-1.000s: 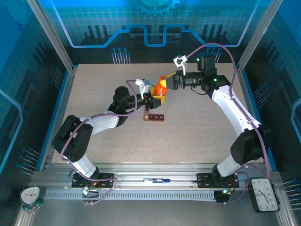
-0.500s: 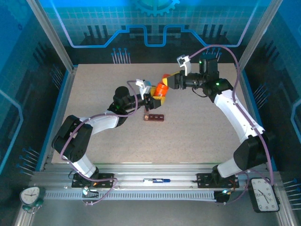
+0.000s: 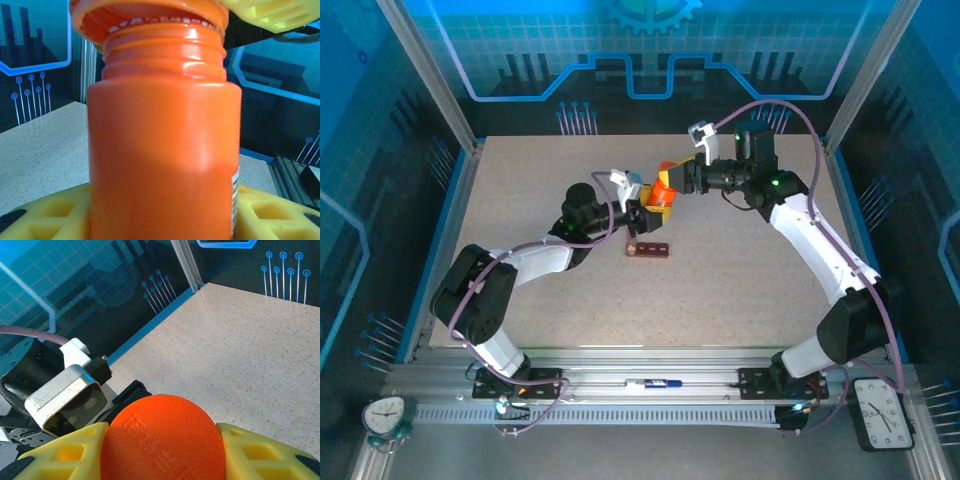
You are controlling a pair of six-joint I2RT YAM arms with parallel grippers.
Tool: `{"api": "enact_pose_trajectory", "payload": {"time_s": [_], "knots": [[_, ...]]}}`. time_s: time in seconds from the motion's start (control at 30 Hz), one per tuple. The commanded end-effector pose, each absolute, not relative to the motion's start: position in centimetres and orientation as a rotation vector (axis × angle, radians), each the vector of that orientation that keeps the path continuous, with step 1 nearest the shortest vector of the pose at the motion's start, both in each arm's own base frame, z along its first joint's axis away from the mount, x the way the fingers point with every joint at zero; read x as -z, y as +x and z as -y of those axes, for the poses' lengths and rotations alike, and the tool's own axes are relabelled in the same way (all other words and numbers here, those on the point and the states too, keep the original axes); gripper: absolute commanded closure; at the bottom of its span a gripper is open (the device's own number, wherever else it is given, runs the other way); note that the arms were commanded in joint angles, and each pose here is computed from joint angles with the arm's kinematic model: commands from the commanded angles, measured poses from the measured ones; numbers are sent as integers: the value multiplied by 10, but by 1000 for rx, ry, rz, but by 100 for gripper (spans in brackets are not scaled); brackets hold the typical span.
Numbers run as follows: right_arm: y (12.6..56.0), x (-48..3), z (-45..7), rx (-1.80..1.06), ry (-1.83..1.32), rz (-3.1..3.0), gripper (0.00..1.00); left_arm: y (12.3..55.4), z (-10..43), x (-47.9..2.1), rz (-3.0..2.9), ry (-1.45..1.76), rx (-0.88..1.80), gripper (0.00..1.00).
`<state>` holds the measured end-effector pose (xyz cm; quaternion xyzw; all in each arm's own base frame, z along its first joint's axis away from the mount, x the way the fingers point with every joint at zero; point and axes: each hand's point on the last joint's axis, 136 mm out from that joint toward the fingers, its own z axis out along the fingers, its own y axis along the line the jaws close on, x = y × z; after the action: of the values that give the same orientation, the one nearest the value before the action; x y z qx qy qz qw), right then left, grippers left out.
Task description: Sort the pills into containers
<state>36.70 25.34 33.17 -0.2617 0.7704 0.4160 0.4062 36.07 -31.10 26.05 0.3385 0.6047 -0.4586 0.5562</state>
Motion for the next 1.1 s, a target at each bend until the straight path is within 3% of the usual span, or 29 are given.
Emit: {"api": "enact_pose_trajectory", "payload": {"time_s": [0.0, 1.07], "knots": [[353, -326, -257, -1045, -696, -1958, 73, 361, 307, -297, -1306, 809, 1036, 84], [347, -291, -260, -1041, -677, -2076, 76, 364, 305, -302, -1293, 792, 1013, 84]]}}
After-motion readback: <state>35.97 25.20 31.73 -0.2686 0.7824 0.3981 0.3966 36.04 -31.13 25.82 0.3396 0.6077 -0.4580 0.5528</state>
